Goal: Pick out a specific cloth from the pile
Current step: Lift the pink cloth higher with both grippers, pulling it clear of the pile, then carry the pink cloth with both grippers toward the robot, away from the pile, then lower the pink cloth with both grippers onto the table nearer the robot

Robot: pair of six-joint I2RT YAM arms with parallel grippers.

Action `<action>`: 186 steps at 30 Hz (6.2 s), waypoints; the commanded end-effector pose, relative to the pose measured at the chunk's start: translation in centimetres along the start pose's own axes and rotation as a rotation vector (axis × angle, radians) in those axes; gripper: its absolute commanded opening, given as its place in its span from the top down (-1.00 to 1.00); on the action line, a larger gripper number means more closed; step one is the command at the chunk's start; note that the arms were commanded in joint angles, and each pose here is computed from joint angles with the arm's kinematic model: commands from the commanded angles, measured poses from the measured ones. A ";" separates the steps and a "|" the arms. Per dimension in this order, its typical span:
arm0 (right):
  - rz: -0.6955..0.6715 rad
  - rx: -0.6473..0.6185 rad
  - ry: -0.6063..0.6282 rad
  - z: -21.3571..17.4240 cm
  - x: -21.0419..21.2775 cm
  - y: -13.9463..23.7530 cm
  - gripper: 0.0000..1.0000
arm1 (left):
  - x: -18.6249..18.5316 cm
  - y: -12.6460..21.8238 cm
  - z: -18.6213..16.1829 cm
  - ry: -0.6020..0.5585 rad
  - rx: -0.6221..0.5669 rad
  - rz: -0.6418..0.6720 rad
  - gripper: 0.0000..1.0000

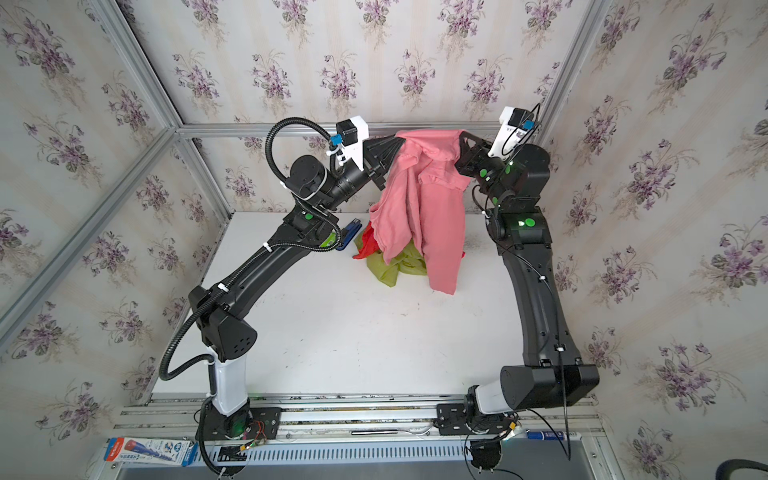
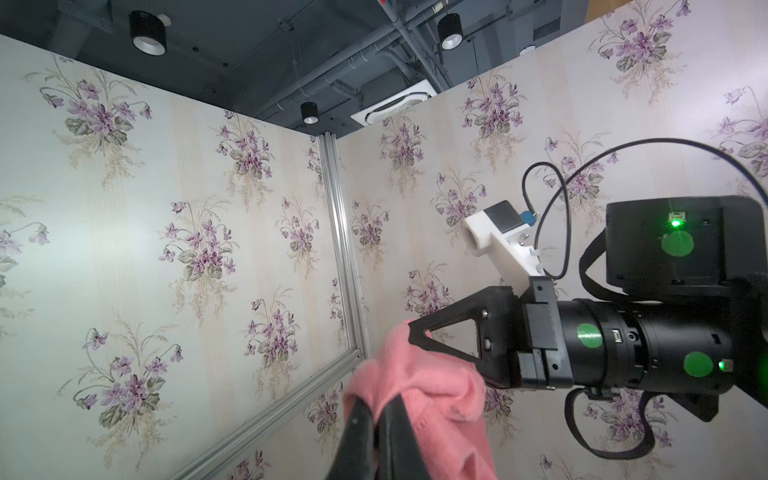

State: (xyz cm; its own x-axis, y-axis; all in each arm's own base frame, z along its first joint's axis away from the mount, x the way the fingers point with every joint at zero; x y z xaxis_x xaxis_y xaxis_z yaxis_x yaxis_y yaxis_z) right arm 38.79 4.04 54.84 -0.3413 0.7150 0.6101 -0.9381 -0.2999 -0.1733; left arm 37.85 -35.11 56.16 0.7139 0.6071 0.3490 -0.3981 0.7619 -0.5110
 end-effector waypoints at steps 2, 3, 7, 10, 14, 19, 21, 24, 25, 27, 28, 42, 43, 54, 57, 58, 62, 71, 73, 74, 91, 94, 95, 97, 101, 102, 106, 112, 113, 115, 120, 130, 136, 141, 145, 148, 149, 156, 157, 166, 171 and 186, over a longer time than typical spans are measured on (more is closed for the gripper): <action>-0.042 -0.044 0.008 1.5 -0.6 -0.3 1.00 | 1.2 -0.5 2.5 -0.042 -0.104 0.097 1.00; -0.050 -0.041 0.002 1.6 -0.8 -0.6 1.00 | 1.5 -0.7 2.2 -0.040 -0.103 0.125 1.00; -0.076 -0.018 -0.025 1.3 -2.2 -2.2 1.00 | 3.8 -1.5 0.7 -0.015 -0.069 0.297 1.00; -0.099 0.029 -0.056 0.2 -3.6 -3.8 1.00 | 5.7 -1.4 -0.4 0.016 -0.028 0.447 1.00; -0.144 0.148 -0.138 -2.7 -6.3 -6.0 1.00 | 7.1 -0.8 -2.9 0.082 0.039 0.551 1.00; -0.159 0.278 -0.235 -6.1 -8.4 -7.1 1.00 | 7.0 -0.1 -6.3 0.179 0.141 0.544 1.00; -0.173 0.327 -0.253 -7.1 -8.8 -6.9 1.00 | 6.7 0.2 -7.4 0.218 0.188 0.527 1.00; -0.186 0.373 -0.241 -7.7 -8.9 -6.4 1.00 | 5.7 0.8 -8.9 0.276 0.270 0.487 1.00; -0.190 0.388 -0.233 -7.9 -8.8 -6.1 1.00 | 5.3 0.9 -9.3 0.294 0.296 0.470 1.00; -0.198 0.429 -0.210 -8.0 -8.4 -5.4 1.00 | 4.4 1.3 -9.9 0.337 0.363 0.417 1.00; -0.204 0.448 -0.202 -8.1 -8.3 -5.1 1.00 | 3.8 1.5 -10.1 0.349 0.383 0.383 1.00; -0.179 0.336 -0.085 -4.7 -4.2 -0.2 0.99 | 0.8 3.9 -4.2 0.441 0.361 0.161 1.00; -0.175 0.323 -0.078 -4.3 -3.9 -0.1 1.00 | 0.8 3.8 -3.6 0.450 0.347 0.150 1.00; -0.166 0.236 -0.036 -0.6 -1.7 0.2 1.00 | 1.5 2.4 1.3 0.445 0.224 0.116 1.00; -0.161 0.221 -0.034 0.2 -1.2 0.0 1.00 | 2.2 2.0 2.3 0.434 0.192 0.138 1.00; -0.157 0.219 -0.034 0.4 -1.0 0.0 1.00 | 2.3 1.9 2.6 0.430 0.182 0.139 1.00; -0.137 0.202 -0.030 1.5 -0.1 -0.1 1.00 | 3.7 1.7 2.8 0.423 0.160 0.238 1.00; -0.089 0.153 -0.028 3.0 1.6 0.3 1.00 | 5.2 1.6 4.9 0.402 0.063 0.313 1.00; -0.076 0.146 -0.027 3.3 2.0 0.4 1.00 | 5.3 1.6 5.5 0.398 0.045 0.316 1.00; -0.069 0.143 -0.027 3.4 2.2 0.5 1.00 | 5.4 1.6 5.9 0.396 0.035 0.317 1.00; -0.035 -0.012 0.001 6.8 4.8 2.1 1.00 | 6.0 1.8 10.1 0.343 -0.110 0.312 1.00; -0.025 -0.027 0.004 7.1 5.1 2.3 1.00 | 6.0 2.0 10.9 0.340 -0.138 0.311 1.00; -0.026 -0.032 0.005 7.2 5.1 2.3 1.00 | 6.0 2.0 11.2 0.340 -0.148 0.312 1.00; -0.023 -0.039 0.007 7.3 5.2 2.4 1.00 | 6.2 2.2 11.9 0.332 -0.167 0.318 1.00; -0.015 -0.044 0.010 7.5 5.5 2.5 1.00 | 6.4 2.6 13.1 0.316 -0.193 0.330 1.00; -0.012 -0.043 0.008 7.5 5.6 2.6 1.00 | 6.4 2.8 13.4 0.312 -0.200 0.330 1.00; -0.014 -0.046 0.006 7.5 5.5 2.5 1.00 | 6.5 3.2 14.7 0.297 -0.225 0.334 1.00; -0.012 -0.045 -0.001 7.5 5.4 2.4 1.00 | 6.3 3.8 16.6 0.281 -0.251 0.323 1.00; -0.010 -0.044 -0.003 7.5 5.4 2.4 1.00 | 6.2 3.8 16.9 0.279 -0.256 0.321 1.00; -0.006 -0.042 -0.007 7.5 5.5 2.4 1.00 | 6.1 4.0 17.5 0.271 -0.265 0.318 1.00; 0.012 -0.026 -0.016 7.3 6.1 2.9 1.00 | 5.8 4.3 18.4 0.262 -0.274 0.305 1.00; 0.058 0.046 -0.032 5.8 8.2 5.5 1.00 | 4.0 5.2 20.2 0.231 -0.228 0.259 1.00; 0.085 0.036 -0.030 5.0 9.5 8.4 1.00 | 3.0 6.6 20.4 0.252 -0.171 0.241 1.00; 0.097 0.031 -0.042 4.0 9.9 11.0 1.00 | 1.4 8.2 21.0 0.264 -0.149 0.206 1.00; 0.102 0.045 -0.054 3.0 9.9 12.9 1.00 | 0.3 9.7 22.0 0.263 -0.143 0.186 1.00; 0.104 0.068 -0.070 1.9 9.7 13.9 1.00 | -0.4 10.8 22.1 0.253 -0.130 0.185 1.00; 0.102 0.077 -0.076 1.5 9.5 14.2 1.00 | -0.6 11.1 21.8 0.251 -0.121 0.190 1.00; 0.065 0.144 -0.120 -1.8 7.3 15.2 1.00 | -1.2 13.4 19.3 0.232 -0.049 0.240 1.00; 0.059 0.154 -0.126 -2.2 7.0 15.2 1.00 | -1.3 13.7 18.9 0.228 -0.036 0.242 1.00; 0.036 0.285 -0.200 -6.8 4.8 14.1 1.00 | -1.6 17.3 17.0 0.173 0.042 0.324 1.00; 0.026 0.371 -0.187 -10.2 4.7 13.3 1.00 | -1.8 18.1 15.7 0.138 0.108 0.335 1.00; -0.099 0.682 -0.191 -20.1 1.9 15.3 1.00 | -4.1 25.5 8.6 0.200 0.362 0.365 1.00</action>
State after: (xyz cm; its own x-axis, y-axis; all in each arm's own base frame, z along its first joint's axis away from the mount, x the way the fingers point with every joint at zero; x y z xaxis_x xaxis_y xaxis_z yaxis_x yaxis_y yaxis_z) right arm 22.72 15.01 41.23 -0.3288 0.5456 0.7709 -0.6568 -0.7186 0.2285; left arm 20.13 -18.10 46.74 0.6378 0.7643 0.0953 -0.7506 0.6445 -0.1453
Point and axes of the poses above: each gripper's point midway between its finger pads, its own y axis back along the fingers, its own x axis along the line the jaws close on, z = x × y, the point moved 5 cm from there along y, back along the fingers, and after that the axes turned 12 degrees about -y, right-handed, at the moved point
